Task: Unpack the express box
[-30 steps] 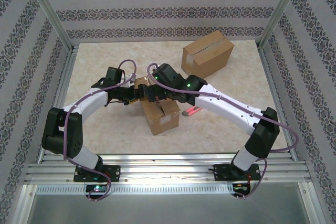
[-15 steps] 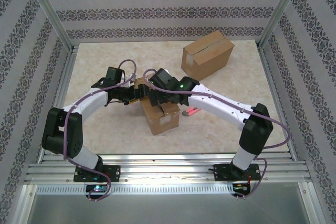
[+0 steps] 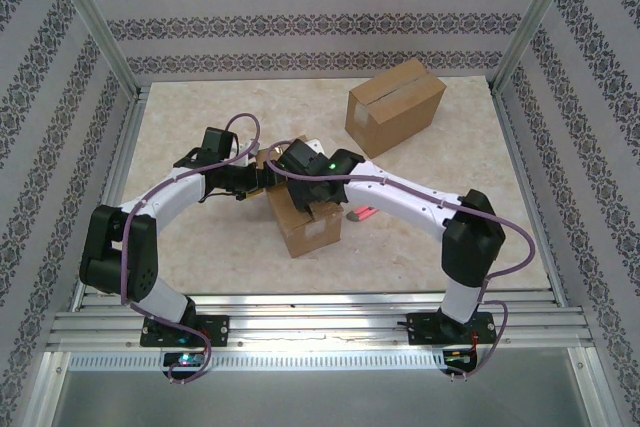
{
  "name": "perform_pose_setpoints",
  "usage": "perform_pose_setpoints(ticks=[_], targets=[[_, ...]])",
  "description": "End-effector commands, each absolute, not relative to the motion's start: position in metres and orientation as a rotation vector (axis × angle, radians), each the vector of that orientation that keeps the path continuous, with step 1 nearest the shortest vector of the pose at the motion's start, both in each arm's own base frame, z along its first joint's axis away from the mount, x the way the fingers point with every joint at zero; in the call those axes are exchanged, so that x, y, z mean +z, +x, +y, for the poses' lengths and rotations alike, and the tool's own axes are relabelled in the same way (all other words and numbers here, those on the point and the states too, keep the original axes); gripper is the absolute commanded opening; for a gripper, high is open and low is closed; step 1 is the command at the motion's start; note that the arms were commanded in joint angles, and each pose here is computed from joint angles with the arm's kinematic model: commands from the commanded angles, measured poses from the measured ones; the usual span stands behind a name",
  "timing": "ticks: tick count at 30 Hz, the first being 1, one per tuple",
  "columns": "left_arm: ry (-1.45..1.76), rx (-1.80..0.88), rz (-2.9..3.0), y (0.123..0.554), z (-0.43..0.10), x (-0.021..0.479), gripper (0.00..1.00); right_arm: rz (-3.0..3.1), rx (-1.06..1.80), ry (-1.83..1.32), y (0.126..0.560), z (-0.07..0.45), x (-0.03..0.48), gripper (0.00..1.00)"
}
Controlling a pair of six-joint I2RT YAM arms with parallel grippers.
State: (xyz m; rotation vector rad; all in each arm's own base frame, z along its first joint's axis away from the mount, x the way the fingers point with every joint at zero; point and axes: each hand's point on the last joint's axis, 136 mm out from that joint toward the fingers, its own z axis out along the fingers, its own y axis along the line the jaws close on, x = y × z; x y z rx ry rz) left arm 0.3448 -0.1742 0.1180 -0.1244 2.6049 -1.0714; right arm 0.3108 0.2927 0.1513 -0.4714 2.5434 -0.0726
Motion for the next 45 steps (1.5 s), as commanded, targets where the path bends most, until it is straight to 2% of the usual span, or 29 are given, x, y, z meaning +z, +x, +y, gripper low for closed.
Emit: perform_pose_setpoints(ticks=[1, 11, 16, 19, 23, 26, 33, 37, 42, 45], targets=[[-0.133, -1.007, 2.682, 0.331, -0.166, 0.105, 0.94, 2.509, -0.224, -0.464, 0.316, 0.280, 0.154, 0.98], [-0.155, -0.970, 2.729, 0.326, -0.162, 0.087, 0.95, 2.294, -0.456, -0.474, 0.328, 0.275, 0.206, 0.95], [-0.171, -0.925, 2.768, 0.322, -0.156, 0.074, 0.94, 2.211, -0.574, -0.485, 0.333, 0.270, 0.225, 0.89], [-0.170, -0.892, 2.788, 0.320, -0.153, 0.069, 0.94, 2.171, -0.630, -0.493, 0.335, 0.267, 0.235, 0.79], [-0.173, -0.834, 2.811, 0.319, -0.147, 0.063, 0.94, 2.120, -0.678, -0.493, 0.338, 0.264, 0.248, 0.57], [-0.175, -0.800, 2.829, 0.317, -0.143, 0.059, 0.94, 2.093, -0.701, -0.501, 0.340, 0.262, 0.255, 0.44], [-0.173, -0.762, 2.852, 0.315, -0.140, 0.053, 0.94, 2.089, -0.712, -0.521, 0.344, 0.255, 0.264, 0.25], [-0.172, -0.769, 2.850, 0.316, -0.140, 0.054, 0.94, 2.136, -0.651, -0.551, 0.345, 0.255, 0.261, 0.28], [-0.146, -0.858, 2.788, 0.326, -0.151, 0.077, 0.95, 2.283, -0.405, -0.606, 0.340, 0.264, 0.244, 0.58], [-0.115, -0.937, 2.700, 0.340, -0.161, 0.109, 0.96, 2.354, -0.228, -0.619, 0.336, 0.271, 0.238, 0.70]])
